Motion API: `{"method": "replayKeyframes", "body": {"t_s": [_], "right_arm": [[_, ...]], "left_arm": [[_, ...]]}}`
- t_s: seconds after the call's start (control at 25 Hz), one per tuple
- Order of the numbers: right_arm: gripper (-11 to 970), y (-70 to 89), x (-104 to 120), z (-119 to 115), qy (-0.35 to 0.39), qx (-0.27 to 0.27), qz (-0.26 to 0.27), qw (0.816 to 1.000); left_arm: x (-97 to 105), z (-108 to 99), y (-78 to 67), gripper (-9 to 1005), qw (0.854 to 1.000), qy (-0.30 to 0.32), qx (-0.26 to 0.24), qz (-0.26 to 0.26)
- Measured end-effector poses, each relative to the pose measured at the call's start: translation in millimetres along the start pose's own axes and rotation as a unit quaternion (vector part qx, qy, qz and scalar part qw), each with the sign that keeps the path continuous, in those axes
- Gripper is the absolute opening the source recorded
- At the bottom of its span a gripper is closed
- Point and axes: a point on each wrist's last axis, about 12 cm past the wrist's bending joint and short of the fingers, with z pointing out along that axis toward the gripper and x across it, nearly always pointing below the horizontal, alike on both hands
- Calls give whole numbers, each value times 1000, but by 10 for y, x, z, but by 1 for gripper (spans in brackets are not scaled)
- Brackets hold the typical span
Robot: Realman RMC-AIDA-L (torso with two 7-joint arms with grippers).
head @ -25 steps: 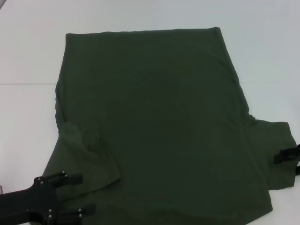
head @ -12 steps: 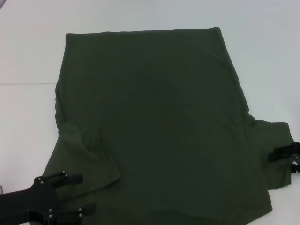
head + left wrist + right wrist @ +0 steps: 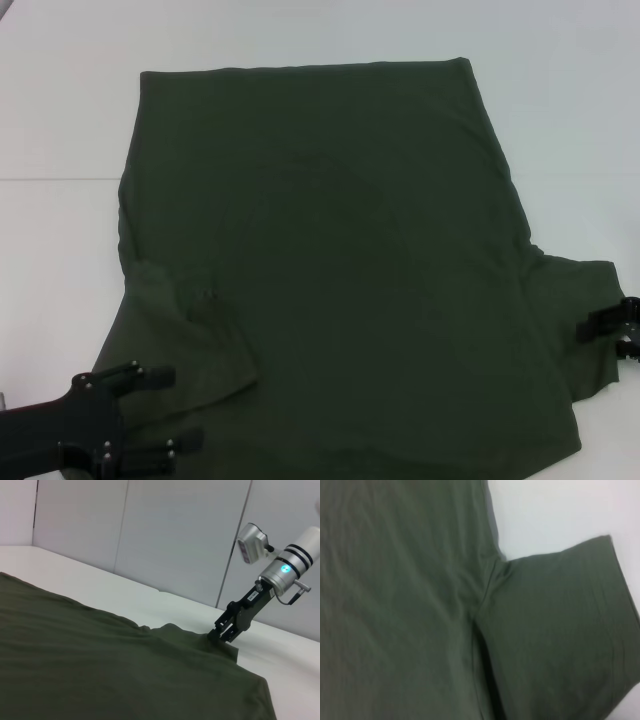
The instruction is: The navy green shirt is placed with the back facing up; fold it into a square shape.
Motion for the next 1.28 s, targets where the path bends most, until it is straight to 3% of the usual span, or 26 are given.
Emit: {"method": "replayKeyframes", "body": {"t_s": [0.16,0.36,0.8,1.28], "right_arm": [[677,9,-21,-26,-2,-6,-1,1000],[436,38,-30,-22,4,-4,-9,1000],[14,65,-39,-22,7,-6,-16,1000],[17,-5,-32,-137,-4,-26,-28,999]], "left_arm": [[2,0,9,896,1000,0,-4,0],[-9,7,9,895,1000,-3,-4,1],[4,8,-4,895,1000,-4,-2,-2],[4,2,-13,895,1000,-7,-1,-15]]}}
